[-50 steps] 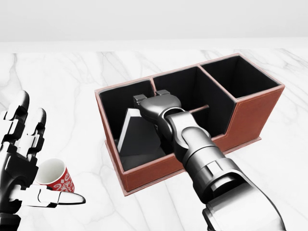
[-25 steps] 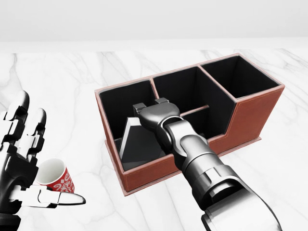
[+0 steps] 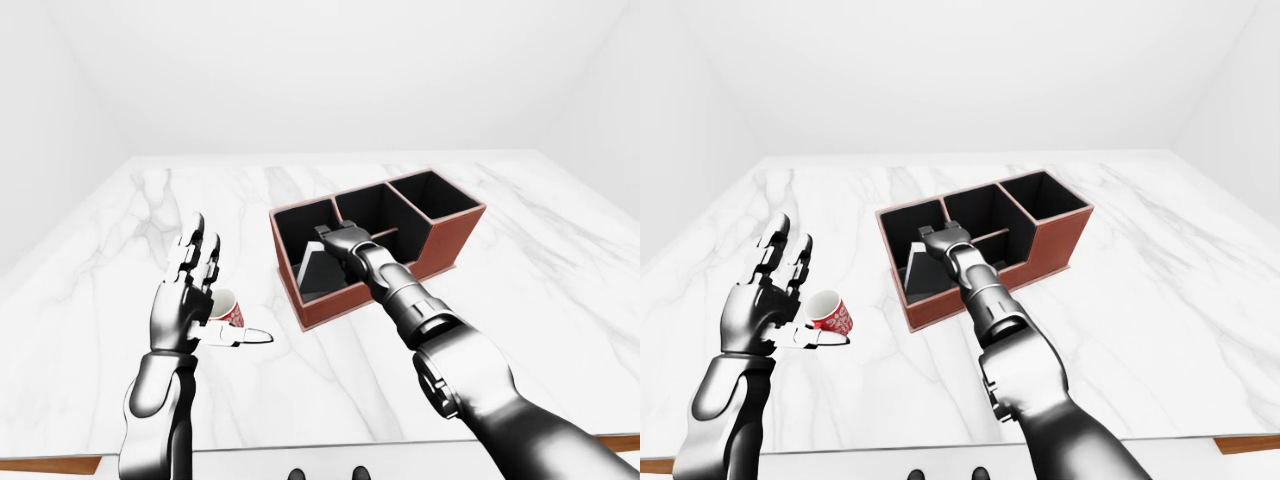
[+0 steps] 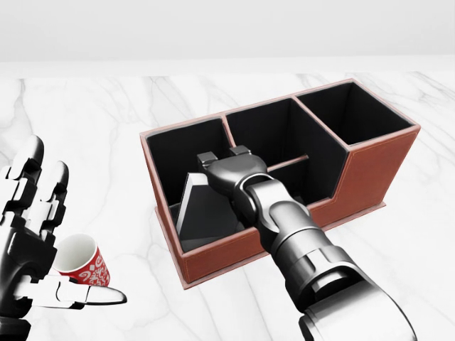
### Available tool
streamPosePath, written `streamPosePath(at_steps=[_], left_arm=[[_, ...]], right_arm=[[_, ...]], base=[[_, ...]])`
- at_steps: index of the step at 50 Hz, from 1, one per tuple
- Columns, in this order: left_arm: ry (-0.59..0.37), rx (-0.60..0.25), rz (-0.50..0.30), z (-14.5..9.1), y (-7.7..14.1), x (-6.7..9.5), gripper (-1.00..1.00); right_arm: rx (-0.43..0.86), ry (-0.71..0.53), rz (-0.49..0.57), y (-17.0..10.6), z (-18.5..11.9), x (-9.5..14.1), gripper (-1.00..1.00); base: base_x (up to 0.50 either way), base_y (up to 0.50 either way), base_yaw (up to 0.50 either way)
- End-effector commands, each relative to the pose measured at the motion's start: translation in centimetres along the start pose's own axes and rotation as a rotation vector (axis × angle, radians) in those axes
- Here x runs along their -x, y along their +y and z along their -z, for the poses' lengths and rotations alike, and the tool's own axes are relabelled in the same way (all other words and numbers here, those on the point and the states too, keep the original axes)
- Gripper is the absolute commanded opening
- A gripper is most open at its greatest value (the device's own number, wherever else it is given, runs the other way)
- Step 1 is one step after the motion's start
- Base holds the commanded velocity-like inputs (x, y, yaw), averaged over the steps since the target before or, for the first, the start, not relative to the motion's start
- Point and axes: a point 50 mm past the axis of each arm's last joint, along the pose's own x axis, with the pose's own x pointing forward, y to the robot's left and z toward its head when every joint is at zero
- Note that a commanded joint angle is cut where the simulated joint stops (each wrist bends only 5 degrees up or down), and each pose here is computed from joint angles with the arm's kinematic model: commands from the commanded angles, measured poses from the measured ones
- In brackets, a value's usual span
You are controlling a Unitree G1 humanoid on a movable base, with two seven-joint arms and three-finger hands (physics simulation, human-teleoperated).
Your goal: Pick up the book and place it in the left compartment of the caddy.
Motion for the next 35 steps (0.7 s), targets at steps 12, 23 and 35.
streamPosePath(at_steps=[12, 23, 35], left_arm=[[-0.001, 0.0, 0.004, 0.0, -0.08, -0.06, 1.0], [-0.001, 0.001, 0.004, -0.01, -0.09, -0.04, 1.0], [-0.003, 0.001, 0.003, -0.05, -0.05, -0.03, 1.0]], right_arm=[[0.112, -0.016, 0.03, 1.04, -0.73, -0.04, 1.0], [0.11, -0.012, 0.026, 1.1, -0.62, -0.02, 1.0], [0.114, -0.013, 0.014, 1.32, -0.67, -0.01, 1.0]], base=[[0.01, 0.0, 0.01], [0.0, 0.0, 0.0], [0.0, 0.0, 0.0]])
